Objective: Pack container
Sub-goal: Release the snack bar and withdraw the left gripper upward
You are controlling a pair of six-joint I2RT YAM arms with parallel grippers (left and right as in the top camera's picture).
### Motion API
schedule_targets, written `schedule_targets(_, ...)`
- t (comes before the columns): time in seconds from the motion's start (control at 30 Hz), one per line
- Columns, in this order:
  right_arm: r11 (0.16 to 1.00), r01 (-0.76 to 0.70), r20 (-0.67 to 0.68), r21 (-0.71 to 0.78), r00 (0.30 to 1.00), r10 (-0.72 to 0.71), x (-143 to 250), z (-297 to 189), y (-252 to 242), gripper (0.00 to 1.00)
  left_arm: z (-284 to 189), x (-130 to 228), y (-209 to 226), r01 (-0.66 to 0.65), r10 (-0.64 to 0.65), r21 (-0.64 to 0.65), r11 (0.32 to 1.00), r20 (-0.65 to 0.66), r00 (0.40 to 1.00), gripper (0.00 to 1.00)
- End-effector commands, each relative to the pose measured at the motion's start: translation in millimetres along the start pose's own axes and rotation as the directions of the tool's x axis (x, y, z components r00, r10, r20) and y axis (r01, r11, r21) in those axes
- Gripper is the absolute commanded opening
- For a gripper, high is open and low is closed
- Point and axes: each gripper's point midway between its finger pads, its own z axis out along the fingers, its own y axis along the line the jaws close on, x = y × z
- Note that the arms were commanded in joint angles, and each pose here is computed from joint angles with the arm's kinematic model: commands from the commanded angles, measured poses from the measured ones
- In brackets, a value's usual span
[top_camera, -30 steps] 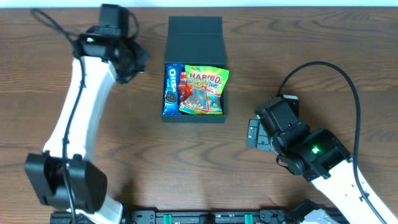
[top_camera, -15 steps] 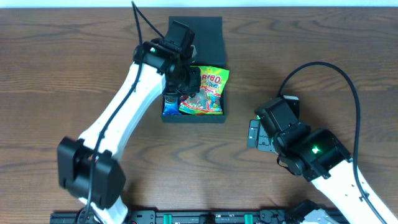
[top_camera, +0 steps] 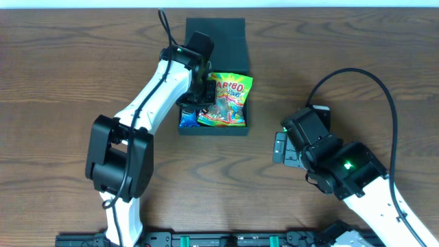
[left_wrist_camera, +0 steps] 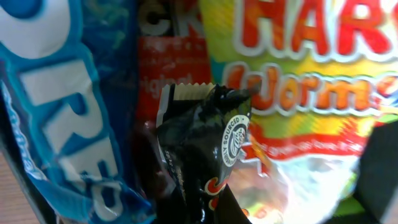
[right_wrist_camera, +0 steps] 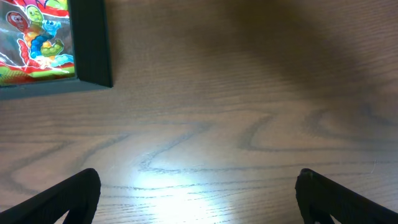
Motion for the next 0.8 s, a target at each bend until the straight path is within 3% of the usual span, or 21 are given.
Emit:
schedule_targets(0.0, 1.000, -0.005, 0.009, 0.019, 1.000, 0.004, -0.4, 0.1, -3.2, 0.99, -0.8, -8.1, 6.6, 0.024, -0.023, -0.041, 0.999, 0.026, 0.999, 0.18)
schedule_targets(0.03, 1.000, -0.004, 0.007, 0.020, 1.000, 0.004, -0.1, 0.1, -3.4, 0.99, -0.8, -8.2, 7.3, 0.025, -0.024, -0.044, 0.999, 0.026, 0.999, 0.27)
schedule_targets(0.07, 1.000, -0.003, 0.005, 0.022, 1.000, 0.003, 0.4, 0.1, -3.8, 0.99, -0.8, -7.3, 8.2, 0.027, -0.026, -0.049, 0.998, 0.023, 0.999, 0.29)
schedule_targets(0.27, 1.000, -0.001, -0.002, 0.027, 1.000, 0.001, 2.1, 0.1, -5.2, 0.99, -9.9, -4.4, 6.6, 0.027, -0.027, -0.053, 0.998, 0.010, 1.000, 0.35)
schedule_targets(0.57, 1.000, -0.002, -0.001, 0.026, 1.000, 0.002, 1.9, 0.1, -5.0, 0.99, -62.5, -18.3, -8.4, -0.002, 0.004, -0.035, 0.999, 0.061, 0.998, 0.36)
schedule_targets(0.7, 1.000, -0.001, -0.001, 0.027, 1.000, 0.001, 2.0, 0.1, -5.0, 0.99, -93.1, -43.5, -5.9, -0.055, 0.062, -0.045, 0.997, 0.166, 0.984, 0.60)
schedule_targets(0.73, 1.000, -0.001, -0.001, 0.027, 1.000, 0.001, 2.0, 0.1, -5.1, 0.99, -101.1, -51.0, -0.4, -0.040, 0.050, -0.053, 0.998, 0.197, 0.979, 0.73)
schedule_targets(0.77, 1.000, -0.001, -0.001, 0.027, 1.000, 0.001, 2.0, 0.1, -5.1, 0.99, -108.9, -57.7, 5.6, -0.025, 0.038, -0.059, 0.998, 0.223, 0.974, 0.95)
